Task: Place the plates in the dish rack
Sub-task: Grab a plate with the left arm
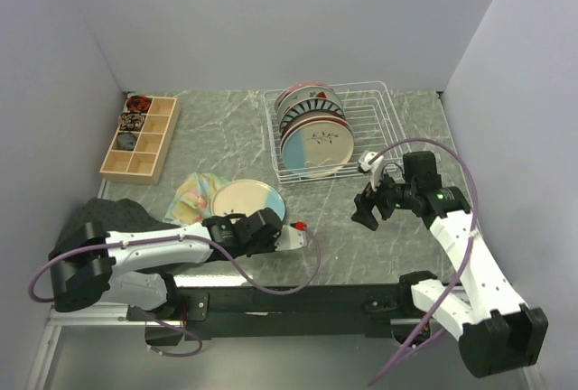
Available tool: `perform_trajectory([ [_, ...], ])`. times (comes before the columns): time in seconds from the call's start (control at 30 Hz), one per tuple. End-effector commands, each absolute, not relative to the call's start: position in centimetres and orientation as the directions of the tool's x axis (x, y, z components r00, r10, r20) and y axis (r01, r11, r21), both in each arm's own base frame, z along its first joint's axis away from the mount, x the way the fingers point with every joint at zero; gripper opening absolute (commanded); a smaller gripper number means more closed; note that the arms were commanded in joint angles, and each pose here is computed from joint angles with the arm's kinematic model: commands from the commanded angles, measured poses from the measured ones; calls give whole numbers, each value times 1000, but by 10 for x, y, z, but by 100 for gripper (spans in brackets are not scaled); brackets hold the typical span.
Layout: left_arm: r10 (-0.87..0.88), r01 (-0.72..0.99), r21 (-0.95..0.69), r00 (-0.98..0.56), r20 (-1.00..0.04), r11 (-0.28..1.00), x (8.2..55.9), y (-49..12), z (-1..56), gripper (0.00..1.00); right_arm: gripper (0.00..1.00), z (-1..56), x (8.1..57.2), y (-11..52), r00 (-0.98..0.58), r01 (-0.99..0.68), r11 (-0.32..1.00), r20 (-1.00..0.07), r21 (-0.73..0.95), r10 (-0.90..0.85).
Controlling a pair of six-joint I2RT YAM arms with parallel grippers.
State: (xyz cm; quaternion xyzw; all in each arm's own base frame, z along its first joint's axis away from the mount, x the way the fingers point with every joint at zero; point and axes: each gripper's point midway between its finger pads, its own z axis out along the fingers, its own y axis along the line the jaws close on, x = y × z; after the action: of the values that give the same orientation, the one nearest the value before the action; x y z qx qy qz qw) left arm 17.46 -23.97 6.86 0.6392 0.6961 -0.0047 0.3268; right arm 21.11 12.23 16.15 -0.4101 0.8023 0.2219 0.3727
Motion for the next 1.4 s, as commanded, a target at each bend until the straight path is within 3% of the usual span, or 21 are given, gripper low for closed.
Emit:
perform_trajectory([
  [0.0,818,893,386,35,-574,233,175,-269,83,4,88,152,203,134,-361,-883,460,-756,90,-546],
  [0.17,785,883,387,36,-618,265,172,-261,95,2,92,126,194,150,-178,-956,293,-729,-32,-661],
  [0.27,757,868,402,48,-652,291,173,-258,108,2,100,110,196,162,65,-964,136,-700,-229,-712],
  [0.4,747,864,405,52,-663,299,173,-255,112,1,100,109,194,181,389,-892,-84,-658,-444,-644],
  [0.47,745,861,408,53,-665,304,174,-256,113,1,100,111,198,198,477,-846,-113,-643,-522,-599],
  [0.63,744,854,420,60,-666,307,175,-254,118,1,100,121,223,237,574,-744,-72,-580,-664,-578],
  [1.0,676,828,424,76,-733,367,174,-243,142,1,100,120,209,314,749,-511,-12,-439,-860,-496],
  [1.1,682,830,425,77,-727,360,174,-244,139,1,100,126,209,325,750,-511,28,-461,-859,-474],
  [1.2,687,833,425,76,-723,354,174,-244,138,1,100,140,208,329,708,-580,92,-556,-809,-435],
  [1.37,682,832,432,91,-726,348,173,-244,138,1,100,149,214,303,668,-667,58,-632,-742,-393],
])
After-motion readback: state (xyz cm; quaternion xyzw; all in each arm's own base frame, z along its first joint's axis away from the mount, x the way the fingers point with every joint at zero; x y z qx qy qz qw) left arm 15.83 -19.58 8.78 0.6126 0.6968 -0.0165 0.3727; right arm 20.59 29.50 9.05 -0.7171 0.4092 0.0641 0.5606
